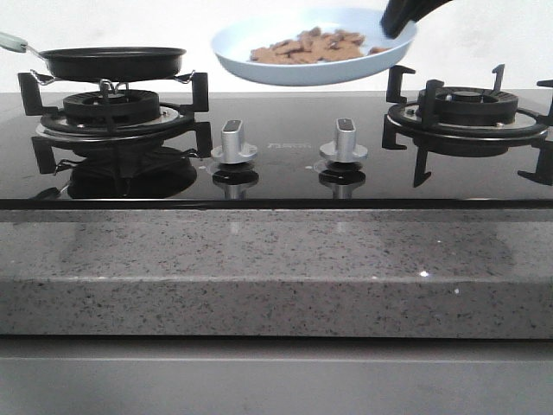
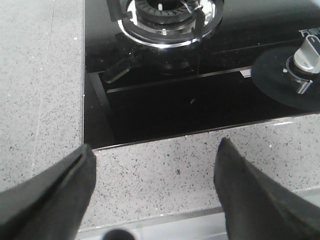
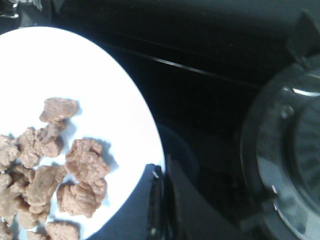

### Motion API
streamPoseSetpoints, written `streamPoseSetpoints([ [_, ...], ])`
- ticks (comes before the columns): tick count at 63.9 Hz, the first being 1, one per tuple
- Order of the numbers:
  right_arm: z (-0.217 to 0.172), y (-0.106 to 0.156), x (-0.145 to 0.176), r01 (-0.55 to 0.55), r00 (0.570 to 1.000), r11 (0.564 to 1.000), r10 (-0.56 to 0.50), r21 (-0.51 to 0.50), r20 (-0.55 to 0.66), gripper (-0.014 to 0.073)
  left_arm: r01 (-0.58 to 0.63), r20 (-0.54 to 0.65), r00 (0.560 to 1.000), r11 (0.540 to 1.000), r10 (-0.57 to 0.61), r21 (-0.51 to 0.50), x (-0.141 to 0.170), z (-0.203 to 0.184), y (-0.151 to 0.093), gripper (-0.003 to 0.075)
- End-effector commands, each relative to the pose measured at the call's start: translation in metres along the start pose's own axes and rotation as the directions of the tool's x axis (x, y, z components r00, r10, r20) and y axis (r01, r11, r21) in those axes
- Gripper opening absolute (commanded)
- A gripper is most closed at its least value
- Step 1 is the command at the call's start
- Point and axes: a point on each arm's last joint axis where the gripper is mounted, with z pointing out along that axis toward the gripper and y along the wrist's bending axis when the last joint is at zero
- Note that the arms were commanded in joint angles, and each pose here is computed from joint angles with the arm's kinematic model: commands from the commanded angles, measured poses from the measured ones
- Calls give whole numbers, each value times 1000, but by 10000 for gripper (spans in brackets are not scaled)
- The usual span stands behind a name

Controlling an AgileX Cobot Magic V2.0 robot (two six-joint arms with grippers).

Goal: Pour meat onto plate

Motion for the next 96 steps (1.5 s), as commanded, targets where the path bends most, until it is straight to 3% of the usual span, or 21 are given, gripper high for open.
streamPoseSetpoints([
  [1, -14, 5, -26, 3, 993, 1000, 0, -25, 117, -68, 7, 96, 995, 1000, -9, 21, -12, -4, -2, 492],
  [28, 59, -16, -41, -8, 997, 1000, 10, -22, 81, -53, 28, 92, 995, 998, -32, 48, -12, -5, -4, 492],
  [32, 61, -17, -41, -8, 997, 1000, 10, -21, 78, 10, 28, 92, 995, 998, -32, 48, -12, -5, -4, 492],
  [40, 60, -18, -42, -6, 996, 1000, 7, -15, 83, 270, 28, 92, 995, 998, -32, 48, -12, -5, -4, 492],
  [46, 57, -19, -42, -7, 996, 1000, 8, -13, 86, 402, 28, 92, 995, 998, -32, 48, -12, -5, -4, 492],
  [50, 51, -18, -43, -5, 997, 1000, 6, -15, 83, 438, 28, 92, 995, 998, -32, 48, -12, -5, -4, 492],
  [72, -30, 12, -46, 52, 990, 998, -47, -36, 134, 433, 28, 100, 994, 998, -33, 49, -13, -5, -4, 492],
  [84, -76, 32, -14, 107, 982, 994, -106, 6, 157, 433, 28, 124, 992, 998, -34, 52, -15, -5, -4, 492],
  [96, -122, 34, 48, 120, 973, 990, -132, 73, 187, 433, 27, 136, 990, 998, -34, 54, -15, -3, -5, 492],
])
